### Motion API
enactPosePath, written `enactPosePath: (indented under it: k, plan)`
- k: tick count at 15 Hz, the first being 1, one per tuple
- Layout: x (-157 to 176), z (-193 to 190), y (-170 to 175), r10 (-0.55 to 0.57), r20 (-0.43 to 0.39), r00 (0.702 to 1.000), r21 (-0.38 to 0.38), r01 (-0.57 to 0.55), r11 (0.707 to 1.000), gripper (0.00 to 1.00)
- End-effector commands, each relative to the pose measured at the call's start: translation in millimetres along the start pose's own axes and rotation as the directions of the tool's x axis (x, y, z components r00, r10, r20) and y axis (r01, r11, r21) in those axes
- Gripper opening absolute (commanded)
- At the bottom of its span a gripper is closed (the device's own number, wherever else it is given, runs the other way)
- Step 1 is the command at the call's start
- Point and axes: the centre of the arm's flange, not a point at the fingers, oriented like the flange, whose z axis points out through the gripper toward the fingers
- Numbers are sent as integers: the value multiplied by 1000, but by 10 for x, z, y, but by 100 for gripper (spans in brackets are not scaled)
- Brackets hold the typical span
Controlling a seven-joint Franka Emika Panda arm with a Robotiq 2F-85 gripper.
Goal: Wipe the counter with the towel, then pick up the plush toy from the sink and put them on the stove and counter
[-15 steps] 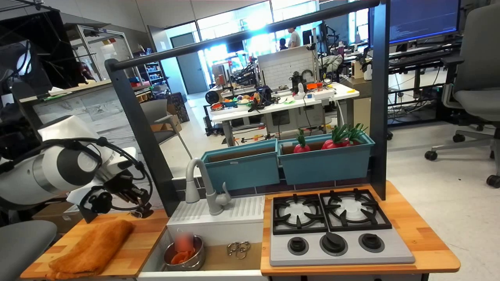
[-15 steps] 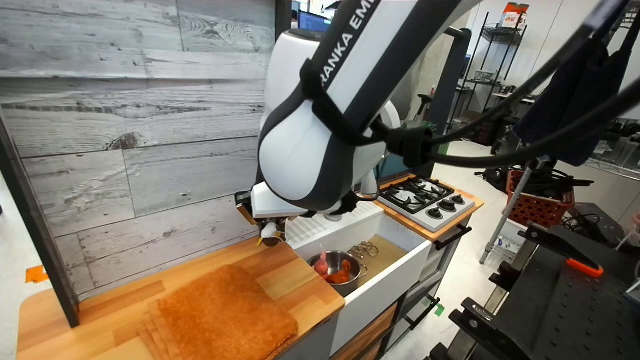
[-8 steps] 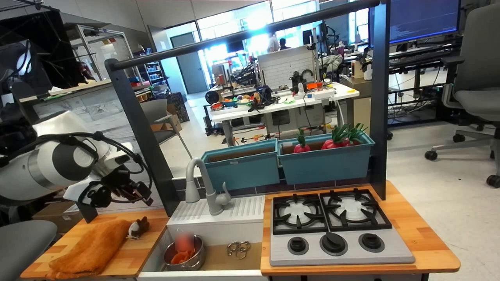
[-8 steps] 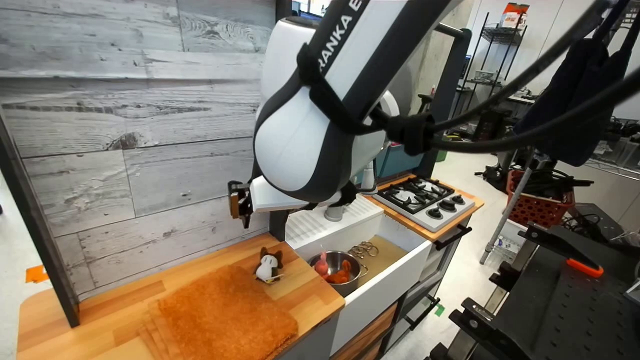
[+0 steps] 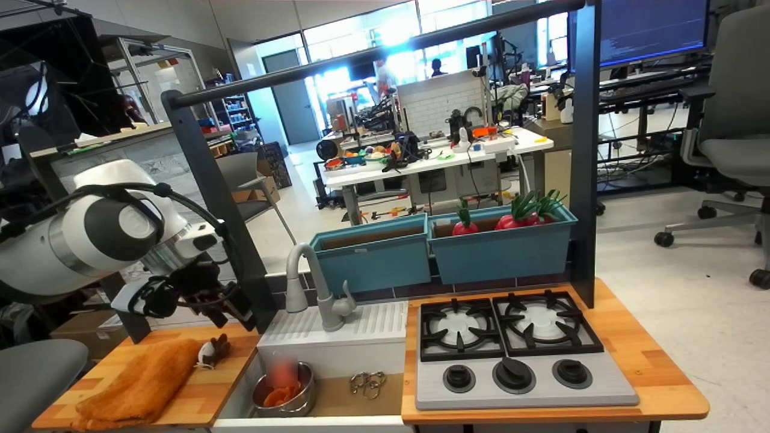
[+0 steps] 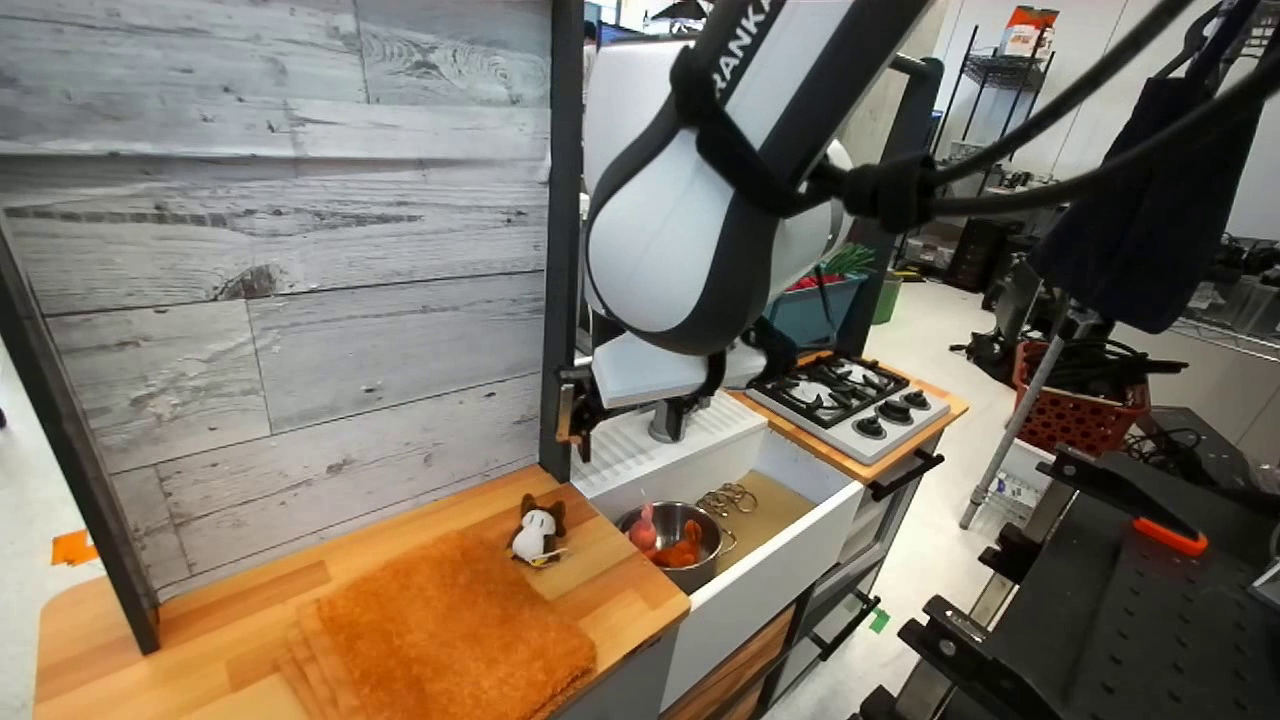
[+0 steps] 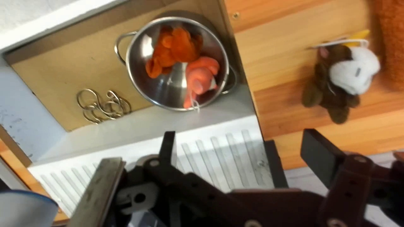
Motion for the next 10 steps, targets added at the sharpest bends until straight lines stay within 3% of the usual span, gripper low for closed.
enactPosePath:
  k: [1,4,10]
  plan:
    - [-8,373,171,40,94,995,-67,-34,997,100]
    - [21,648,343,89,81,993,-121,-79,990,100]
    - [-53,762,468,87,83,993,-109,-77,991,100]
